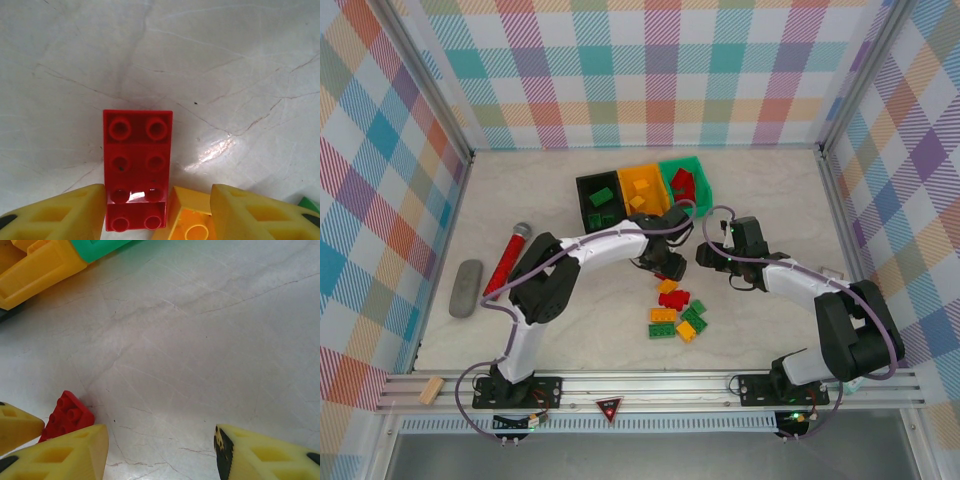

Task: Sort the legos into containers by color
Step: Pick up the lego from the center of the table.

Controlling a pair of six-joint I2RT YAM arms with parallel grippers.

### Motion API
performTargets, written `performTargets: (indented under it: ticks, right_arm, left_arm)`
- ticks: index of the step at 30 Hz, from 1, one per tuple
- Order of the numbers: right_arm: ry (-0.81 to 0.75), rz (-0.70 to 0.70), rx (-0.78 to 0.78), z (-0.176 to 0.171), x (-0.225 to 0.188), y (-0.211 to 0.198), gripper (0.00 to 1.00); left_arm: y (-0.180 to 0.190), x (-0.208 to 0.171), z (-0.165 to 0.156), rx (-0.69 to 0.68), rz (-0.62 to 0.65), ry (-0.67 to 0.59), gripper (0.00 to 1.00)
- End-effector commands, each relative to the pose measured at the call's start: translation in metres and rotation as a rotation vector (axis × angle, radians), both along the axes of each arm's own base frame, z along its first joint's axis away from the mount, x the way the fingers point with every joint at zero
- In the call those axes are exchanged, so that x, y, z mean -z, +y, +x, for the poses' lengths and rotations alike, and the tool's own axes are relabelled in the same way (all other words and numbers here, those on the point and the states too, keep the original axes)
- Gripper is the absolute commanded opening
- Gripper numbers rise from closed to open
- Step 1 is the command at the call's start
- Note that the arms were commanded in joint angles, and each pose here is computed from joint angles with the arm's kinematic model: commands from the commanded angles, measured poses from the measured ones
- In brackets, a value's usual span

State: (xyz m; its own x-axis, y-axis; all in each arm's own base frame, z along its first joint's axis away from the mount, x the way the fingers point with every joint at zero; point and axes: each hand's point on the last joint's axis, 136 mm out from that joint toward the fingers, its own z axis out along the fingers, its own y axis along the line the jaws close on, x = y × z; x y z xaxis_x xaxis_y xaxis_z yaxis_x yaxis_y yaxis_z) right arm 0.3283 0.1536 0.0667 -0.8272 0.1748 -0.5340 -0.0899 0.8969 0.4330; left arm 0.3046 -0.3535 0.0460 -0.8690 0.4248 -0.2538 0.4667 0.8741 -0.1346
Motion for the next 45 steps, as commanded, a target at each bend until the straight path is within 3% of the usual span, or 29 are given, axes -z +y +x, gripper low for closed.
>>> performTargets:
  ticks: [1,19,30,45]
  right_arm:
    - [-0.025,0.029,-0.004,0.007,-0.011,0.005,0.59]
    - [-0.021,0.039,-0.01,0.007,-0.011,0.007,0.59]
    - [-0.018,0.037,-0.01,0.007,-0.01,0.007,0.59]
    - [-0.013,0.036,0.003,0.009,-0.009,0.006,0.59]
  left_arm:
    - [0.007,0.004,-0.004,0.016,0.066,0.012,0.57]
    - [0.01,0.02,-0.002,0.015,0.107,0.024,0.57]
    - [0.004,0.018,0.002,0.011,0.08,0.011,0.41]
    - [-0.006,-0.018,0.02,-0.027,-0.007,-0.099,0.37]
